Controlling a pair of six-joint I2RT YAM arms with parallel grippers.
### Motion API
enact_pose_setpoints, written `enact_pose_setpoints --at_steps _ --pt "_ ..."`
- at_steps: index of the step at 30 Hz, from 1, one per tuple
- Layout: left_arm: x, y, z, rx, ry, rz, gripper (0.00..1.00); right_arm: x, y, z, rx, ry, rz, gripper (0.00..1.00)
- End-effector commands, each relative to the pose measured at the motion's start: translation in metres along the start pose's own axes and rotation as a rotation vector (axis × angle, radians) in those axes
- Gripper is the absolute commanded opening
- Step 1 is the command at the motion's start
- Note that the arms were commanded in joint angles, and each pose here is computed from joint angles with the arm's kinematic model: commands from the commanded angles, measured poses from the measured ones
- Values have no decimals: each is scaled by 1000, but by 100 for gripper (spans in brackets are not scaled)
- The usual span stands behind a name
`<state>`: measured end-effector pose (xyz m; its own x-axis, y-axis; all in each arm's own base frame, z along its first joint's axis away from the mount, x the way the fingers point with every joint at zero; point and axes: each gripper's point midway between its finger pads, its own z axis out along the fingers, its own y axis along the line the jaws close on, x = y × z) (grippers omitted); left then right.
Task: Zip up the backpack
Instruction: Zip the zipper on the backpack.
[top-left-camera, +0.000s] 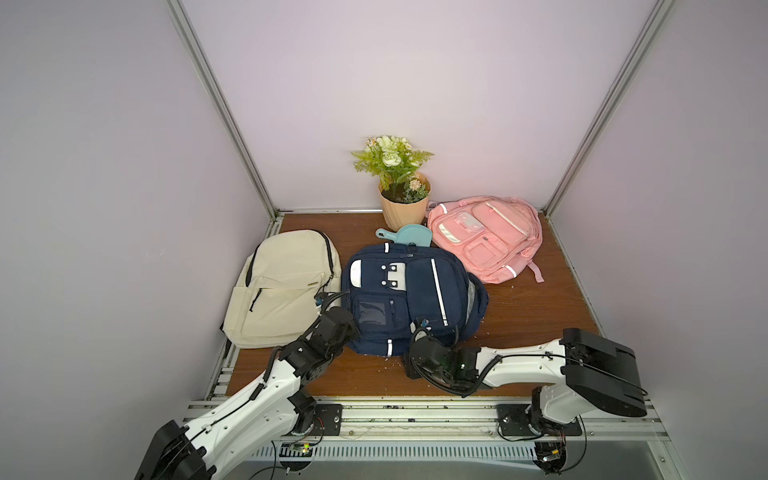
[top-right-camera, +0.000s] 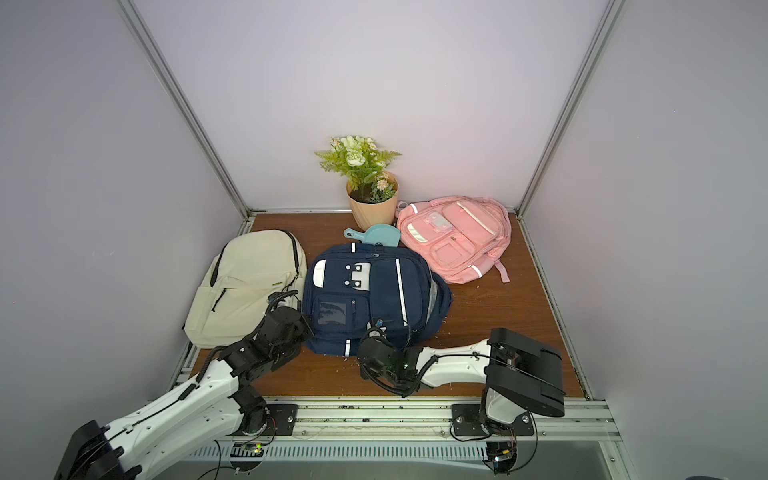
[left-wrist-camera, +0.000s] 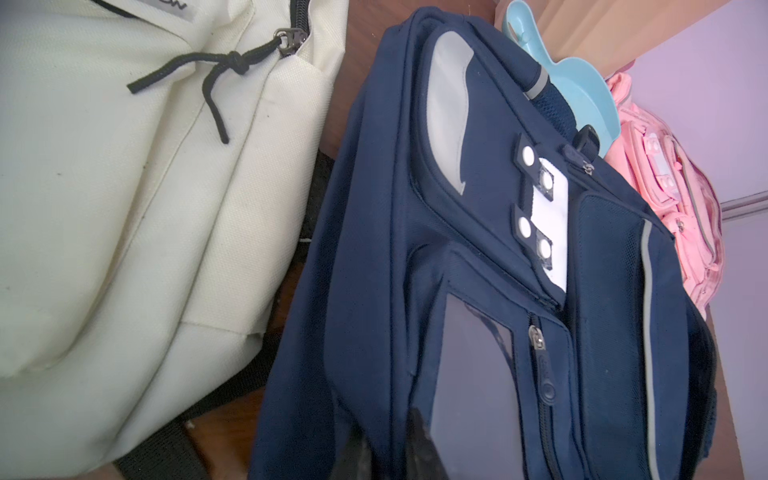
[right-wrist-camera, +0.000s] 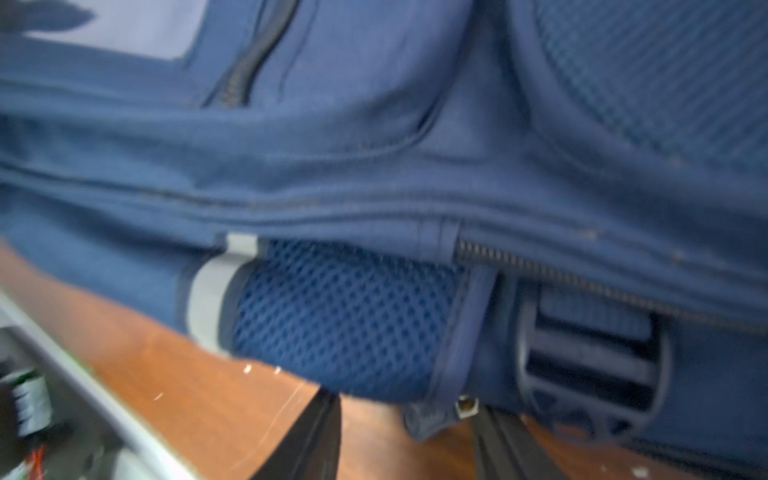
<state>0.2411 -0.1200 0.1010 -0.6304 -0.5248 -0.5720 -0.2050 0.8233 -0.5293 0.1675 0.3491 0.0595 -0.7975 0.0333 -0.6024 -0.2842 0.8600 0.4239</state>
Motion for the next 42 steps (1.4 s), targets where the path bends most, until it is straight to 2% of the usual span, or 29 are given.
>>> enact_pose_setpoints --at_steps 1,6,13,18,22,26,31,36,40,42 --pt "-10 -32 -11 106 -12 -28 8 3 -29 3 173 -4 -17 47" --pt "-13 -27 -15 91 -27 -28 8 -3 -53 -6 274 -58 -7 37" --pt "-18 -15 -15 21 -57 -38 8 -7 -55 -17 247 -72 -21 12" --pt "-42 -14 -24 -48 -142 17 6 -8 -60 -30 232 -73 -30 1" --pt "-56 -15 -24 -109 -140 76 0 -10 -75 -47 247 -87 -17 0" --pt "-66 -10 -21 -158 -128 97 0 -17 -99 -69 288 -138 5 0" --pt "-87 -8 -28 -189 -179 115 0 -30 -125 -80 297 -176 12 0" --pt "-117 -9 -35 -215 -218 116 0 -53 -151 -86 428 -176 -9 0" --pt "-140 5 -33 -251 -228 72 1 -71 -144 -94 417 -220 -3 0" --pt "-145 8 -27 -245 -202 39 8 -75 -126 -92 349 -207 -15 0"
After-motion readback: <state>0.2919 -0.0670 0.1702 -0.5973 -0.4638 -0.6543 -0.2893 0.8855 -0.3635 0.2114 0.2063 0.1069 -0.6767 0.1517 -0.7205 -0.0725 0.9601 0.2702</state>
